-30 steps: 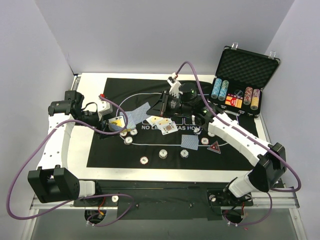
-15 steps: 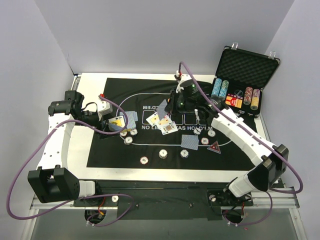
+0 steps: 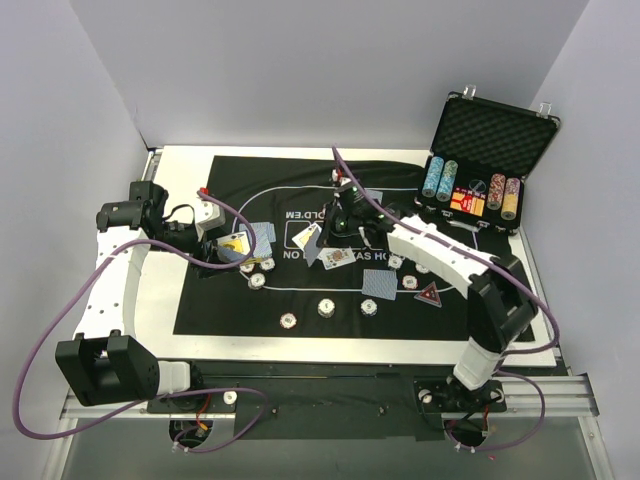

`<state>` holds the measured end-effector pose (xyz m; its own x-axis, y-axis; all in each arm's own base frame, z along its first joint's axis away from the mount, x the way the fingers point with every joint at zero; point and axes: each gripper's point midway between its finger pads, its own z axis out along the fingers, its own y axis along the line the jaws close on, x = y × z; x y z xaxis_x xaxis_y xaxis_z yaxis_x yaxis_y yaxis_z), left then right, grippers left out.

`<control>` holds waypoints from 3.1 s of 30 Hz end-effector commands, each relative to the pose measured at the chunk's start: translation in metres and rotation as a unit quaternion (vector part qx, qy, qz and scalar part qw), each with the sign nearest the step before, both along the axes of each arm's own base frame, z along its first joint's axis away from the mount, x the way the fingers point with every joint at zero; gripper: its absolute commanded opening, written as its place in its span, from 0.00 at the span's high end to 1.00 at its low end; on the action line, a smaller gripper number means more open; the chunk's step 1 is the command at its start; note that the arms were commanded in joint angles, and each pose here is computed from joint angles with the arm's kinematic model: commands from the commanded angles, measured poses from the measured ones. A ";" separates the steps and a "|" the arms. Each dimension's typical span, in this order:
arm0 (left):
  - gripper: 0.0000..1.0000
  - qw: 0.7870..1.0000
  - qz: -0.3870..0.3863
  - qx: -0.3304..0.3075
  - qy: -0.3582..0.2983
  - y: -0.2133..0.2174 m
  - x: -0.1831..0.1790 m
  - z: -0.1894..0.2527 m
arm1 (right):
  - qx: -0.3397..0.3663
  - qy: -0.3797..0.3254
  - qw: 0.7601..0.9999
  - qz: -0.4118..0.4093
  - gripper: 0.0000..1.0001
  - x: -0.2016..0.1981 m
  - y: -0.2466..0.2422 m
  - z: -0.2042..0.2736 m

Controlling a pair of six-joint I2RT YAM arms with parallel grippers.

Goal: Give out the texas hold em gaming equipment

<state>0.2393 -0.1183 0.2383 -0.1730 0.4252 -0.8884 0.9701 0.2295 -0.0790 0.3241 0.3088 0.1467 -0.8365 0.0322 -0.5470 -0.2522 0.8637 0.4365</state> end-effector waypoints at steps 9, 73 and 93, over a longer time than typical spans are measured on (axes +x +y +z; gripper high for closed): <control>1.00 0.996 0.000 -0.035 0.088 -0.009 -0.046 0.020 | 0.026 0.063 0.997 -0.037 1.00 0.009 0.026 -0.091; 1.00 0.994 -0.005 -0.059 0.095 -0.013 -0.045 0.020 | 0.215 -0.007 0.973 0.080 0.45 -0.055 0.107 0.115; 1.00 0.994 -0.006 -0.054 0.095 -0.012 -0.046 0.018 | 0.270 -0.044 0.959 0.075 0.35 -0.058 0.091 0.154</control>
<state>0.2384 -0.1210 0.2425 -0.1597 0.4076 -0.8991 0.9726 0.2210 -0.0726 0.2780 0.3910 0.2520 -0.8487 0.1820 -0.4966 -0.3212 0.5685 0.7574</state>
